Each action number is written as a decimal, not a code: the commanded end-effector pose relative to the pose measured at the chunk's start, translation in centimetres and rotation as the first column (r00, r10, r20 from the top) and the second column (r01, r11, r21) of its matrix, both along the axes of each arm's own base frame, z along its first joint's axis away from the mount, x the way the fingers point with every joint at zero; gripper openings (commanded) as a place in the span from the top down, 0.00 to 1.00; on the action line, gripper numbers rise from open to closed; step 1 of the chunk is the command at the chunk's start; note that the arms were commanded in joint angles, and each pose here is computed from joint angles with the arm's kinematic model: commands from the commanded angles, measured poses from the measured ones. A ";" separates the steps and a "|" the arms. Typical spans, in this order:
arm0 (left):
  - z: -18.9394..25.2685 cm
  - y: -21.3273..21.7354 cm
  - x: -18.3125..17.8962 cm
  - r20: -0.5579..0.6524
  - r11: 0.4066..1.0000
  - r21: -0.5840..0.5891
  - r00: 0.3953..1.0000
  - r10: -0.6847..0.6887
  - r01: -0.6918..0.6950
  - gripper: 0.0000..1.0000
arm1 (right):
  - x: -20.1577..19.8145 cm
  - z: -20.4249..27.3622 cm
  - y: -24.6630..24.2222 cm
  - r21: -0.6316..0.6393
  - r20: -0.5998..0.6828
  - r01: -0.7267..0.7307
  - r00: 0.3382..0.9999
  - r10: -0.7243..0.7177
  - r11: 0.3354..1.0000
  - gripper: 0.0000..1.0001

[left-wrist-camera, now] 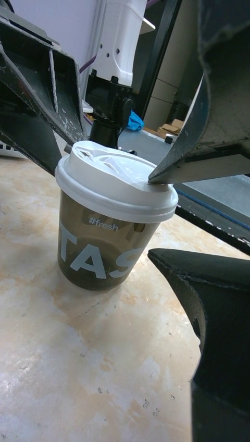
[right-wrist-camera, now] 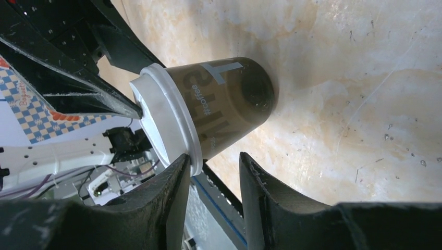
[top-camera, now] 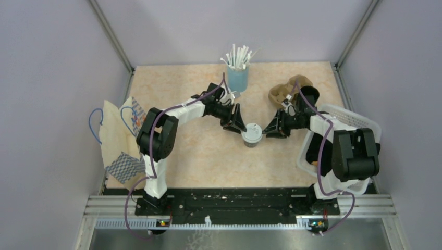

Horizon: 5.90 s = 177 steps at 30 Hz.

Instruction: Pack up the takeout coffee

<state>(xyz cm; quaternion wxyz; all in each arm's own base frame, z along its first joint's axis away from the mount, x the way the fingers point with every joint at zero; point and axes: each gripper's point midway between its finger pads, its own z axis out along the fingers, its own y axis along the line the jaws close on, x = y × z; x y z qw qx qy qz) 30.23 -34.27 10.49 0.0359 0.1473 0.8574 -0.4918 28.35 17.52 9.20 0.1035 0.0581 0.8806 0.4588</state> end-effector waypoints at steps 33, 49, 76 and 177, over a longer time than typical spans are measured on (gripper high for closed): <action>3.0 -0.2 1.1 0.100 1.000 -0.025 0.995 -0.006 0.008 0.27 | 1.9 3.3 -0.4 -0.078 0.064 0.018 0.998 -0.013 0.997 0.41; 1.2 -1.5 -0.3 0.006 0.995 -0.088 0.999 -0.046 0.046 0.22 | 2.4 4.4 -0.4 -0.221 0.124 0.014 0.992 0.013 0.975 0.19; -0.4 -8.8 -2.1 -0.062 0.971 -0.137 0.977 -0.206 0.196 0.29 | 1.8 6.3 -4.6 -0.389 0.256 0.236 0.956 -0.141 0.891 0.32; 22.1 4.2 -0.7 0.649 0.998 -0.046 0.761 0.005 0.033 0.01 | 19.7 2.2 -5.9 -0.297 0.356 0.056 0.933 0.056 0.953 0.83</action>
